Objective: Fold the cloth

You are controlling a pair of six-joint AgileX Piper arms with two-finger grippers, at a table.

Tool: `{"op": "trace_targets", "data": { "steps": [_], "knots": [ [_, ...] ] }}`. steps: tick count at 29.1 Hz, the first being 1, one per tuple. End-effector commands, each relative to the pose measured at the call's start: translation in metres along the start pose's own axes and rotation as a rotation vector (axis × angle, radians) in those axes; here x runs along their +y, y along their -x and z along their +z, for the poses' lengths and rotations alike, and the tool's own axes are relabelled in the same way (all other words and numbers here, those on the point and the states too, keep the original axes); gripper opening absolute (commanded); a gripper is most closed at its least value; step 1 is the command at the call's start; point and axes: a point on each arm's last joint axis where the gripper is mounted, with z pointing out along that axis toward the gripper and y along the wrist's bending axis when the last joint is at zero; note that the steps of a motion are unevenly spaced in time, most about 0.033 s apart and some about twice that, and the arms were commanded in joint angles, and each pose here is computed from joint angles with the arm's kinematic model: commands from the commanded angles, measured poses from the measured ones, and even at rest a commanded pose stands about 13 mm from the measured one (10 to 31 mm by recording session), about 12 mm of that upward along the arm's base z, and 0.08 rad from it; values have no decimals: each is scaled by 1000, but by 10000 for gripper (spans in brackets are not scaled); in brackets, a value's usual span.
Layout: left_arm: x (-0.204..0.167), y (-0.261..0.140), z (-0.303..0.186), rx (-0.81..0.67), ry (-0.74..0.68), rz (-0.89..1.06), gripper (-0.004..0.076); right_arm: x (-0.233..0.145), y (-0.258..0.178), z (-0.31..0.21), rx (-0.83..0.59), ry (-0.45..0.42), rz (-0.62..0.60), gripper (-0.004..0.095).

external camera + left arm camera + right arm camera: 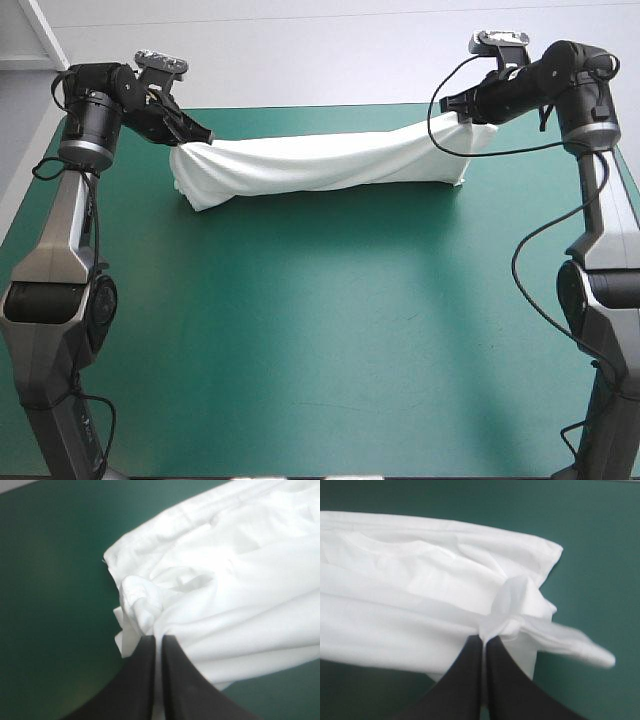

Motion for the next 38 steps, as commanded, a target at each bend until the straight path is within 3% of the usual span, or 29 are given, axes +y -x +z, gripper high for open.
{"op": "trace_targets", "data": {
  "steps": [1, 5, 19, 28, 31, 34, 37, 38],
  "knots": [
    [-8, -12, -50, -14, -8, -27, 19, 17, -8, -53, -62, -28, -21, -16],
    [-17, -42, -53, 82, -34, -35, 19, 13, -45, -49, 77, -81, -16, -16],
    [-56, -189, -34, 484, -119, -118, 19, 21, -191, -28, 498, -20, 10, -15],
    [-69, -238, -40, 526, -119, -107, 21, 46, -252, -35, 552, 22, -66, -15],
    [-69, -238, -44, 512, -120, -90, 71, 48, -255, -40, 527, 25, -94, 7],
    [-72, -239, -48, 517, -143, -103, 195, 50, -254, -48, 495, 24, -100, 176],
    [-73, -240, -50, 523, -149, -108, 394, 52, -251, -53, 448, 26, -95, 456],
    [-73, -240, -51, 523, -148, -104, 525, 53, -247, -55, 389, 18, -91, 638]
  ]
}}
